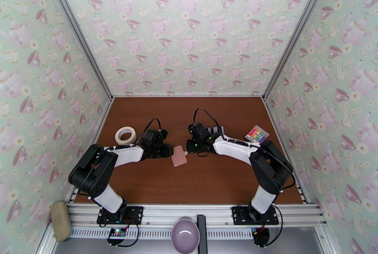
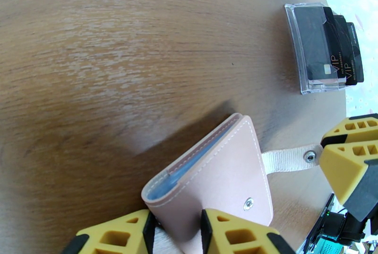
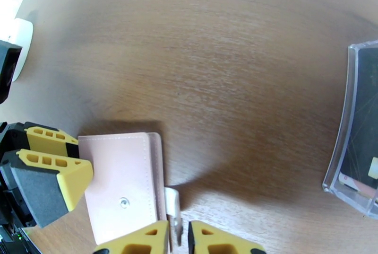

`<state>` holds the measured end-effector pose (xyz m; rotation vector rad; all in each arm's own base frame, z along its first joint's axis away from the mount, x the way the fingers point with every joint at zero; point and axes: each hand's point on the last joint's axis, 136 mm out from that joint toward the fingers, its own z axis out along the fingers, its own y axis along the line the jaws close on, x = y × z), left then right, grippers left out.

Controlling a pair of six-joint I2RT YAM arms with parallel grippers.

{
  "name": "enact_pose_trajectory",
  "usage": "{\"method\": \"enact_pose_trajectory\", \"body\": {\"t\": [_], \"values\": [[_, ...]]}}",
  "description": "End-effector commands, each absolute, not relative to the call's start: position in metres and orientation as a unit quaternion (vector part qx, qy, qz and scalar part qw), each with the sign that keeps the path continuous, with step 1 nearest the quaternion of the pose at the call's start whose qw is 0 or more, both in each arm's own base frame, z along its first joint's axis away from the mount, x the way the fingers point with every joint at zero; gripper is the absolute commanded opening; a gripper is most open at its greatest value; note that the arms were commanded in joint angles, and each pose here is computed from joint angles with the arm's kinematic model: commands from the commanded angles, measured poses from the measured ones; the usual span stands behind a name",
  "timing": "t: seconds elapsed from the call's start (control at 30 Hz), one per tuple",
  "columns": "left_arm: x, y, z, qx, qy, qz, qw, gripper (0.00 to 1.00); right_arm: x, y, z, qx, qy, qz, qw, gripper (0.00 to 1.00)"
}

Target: Put the credit cards into the card holder

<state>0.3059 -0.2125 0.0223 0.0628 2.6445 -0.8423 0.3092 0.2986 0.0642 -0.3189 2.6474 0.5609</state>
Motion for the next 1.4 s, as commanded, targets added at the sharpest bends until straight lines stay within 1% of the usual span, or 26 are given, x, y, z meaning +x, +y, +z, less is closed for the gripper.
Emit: {"method": "enact_pose_trajectory", "body": {"t": [0.0,0.3,0.57,0.93,1.37], "values": [[0.302,-0.211,0.01,0.025,0.945,-0.281,0.167,0.33,0.307,0.298,0.066,-0.111,0.949,0.212,0.207,0.19],[0.302,-0.21,0.009,0.025,0.945,-0.281,0.165,0.33,0.308,0.301,0.067,-0.112,0.947,0.221,0.205,0.19],[0.302,-0.21,0.008,0.024,0.945,-0.28,0.164,0.33,0.306,0.303,0.065,-0.113,0.947,0.226,0.2,0.16],[0.302,-0.21,0.008,0.024,0.946,-0.28,0.164,0.33,0.305,0.302,0.061,-0.116,0.949,0.22,0.194,0.18],[0.301,-0.209,0.007,0.023,0.946,-0.279,0.162,0.33,0.305,0.305,0.057,-0.12,0.949,0.222,0.188,0.17]]}}
